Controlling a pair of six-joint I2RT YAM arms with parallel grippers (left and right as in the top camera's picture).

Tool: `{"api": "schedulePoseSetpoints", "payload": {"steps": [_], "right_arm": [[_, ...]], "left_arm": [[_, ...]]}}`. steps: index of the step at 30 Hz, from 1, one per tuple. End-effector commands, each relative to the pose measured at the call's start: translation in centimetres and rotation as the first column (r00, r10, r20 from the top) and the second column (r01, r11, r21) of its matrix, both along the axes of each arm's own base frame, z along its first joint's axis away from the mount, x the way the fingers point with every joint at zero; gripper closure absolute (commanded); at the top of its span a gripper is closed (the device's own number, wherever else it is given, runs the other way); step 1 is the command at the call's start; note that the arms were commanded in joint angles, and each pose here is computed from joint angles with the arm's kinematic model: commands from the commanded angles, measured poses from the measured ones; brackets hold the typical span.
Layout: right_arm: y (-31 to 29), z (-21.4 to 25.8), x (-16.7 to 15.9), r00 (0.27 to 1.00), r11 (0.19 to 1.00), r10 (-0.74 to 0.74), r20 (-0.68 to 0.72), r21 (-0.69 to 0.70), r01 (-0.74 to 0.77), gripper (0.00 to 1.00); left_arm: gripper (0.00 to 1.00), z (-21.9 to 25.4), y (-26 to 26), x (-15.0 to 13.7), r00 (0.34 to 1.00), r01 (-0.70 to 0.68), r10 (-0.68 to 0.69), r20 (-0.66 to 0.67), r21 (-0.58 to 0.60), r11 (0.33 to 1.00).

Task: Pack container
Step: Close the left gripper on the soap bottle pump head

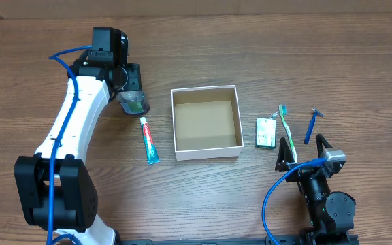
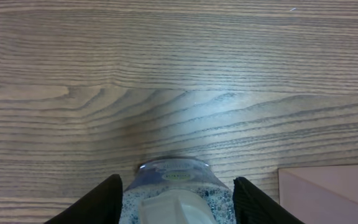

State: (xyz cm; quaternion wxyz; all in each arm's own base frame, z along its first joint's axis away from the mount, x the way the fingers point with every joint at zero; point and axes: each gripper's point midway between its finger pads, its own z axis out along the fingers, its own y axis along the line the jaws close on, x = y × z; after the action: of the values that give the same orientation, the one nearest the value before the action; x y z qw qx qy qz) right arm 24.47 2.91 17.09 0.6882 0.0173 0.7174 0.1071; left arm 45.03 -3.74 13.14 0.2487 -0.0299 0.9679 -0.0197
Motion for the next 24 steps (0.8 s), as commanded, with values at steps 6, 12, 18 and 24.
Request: {"api": "schedulePoseSetpoints", "payload": {"steps": [6, 12, 18, 24], "right_arm": [[-0.07, -0.14, 0.02, 1.0, 1.0, -0.003, 0.006, -0.003, 0.003, 0.0], [-0.07, -0.14, 0.02, 1.0, 1.0, -0.003, 0.006, -0.003, 0.003, 0.0], [-0.07, -0.14, 0.02, 1.0, 1.0, -0.003, 0.006, -0.003, 0.003, 0.0], [-0.07, -0.14, 0.02, 1.0, 1.0, -0.003, 0.006, -0.003, 0.003, 0.0]], "left_arm": [[0.56, -1.38, 0.53, -0.25, 0.999, -0.032, 0.032, -0.035, 0.007, 0.999], [0.58, -1.41, 0.51, -0.31, 0.998, -0.051, 0.051, -0.039, -0.003, 0.999], [0.72, -1.41, 0.56, -0.37, 0.998, -0.052, 0.052, -0.041, -0.001, 0.999], [0.72, -1.28, 0.56, -0.29, 0.998, -0.052, 0.052, -0.038, -0.001, 0.999]]}}
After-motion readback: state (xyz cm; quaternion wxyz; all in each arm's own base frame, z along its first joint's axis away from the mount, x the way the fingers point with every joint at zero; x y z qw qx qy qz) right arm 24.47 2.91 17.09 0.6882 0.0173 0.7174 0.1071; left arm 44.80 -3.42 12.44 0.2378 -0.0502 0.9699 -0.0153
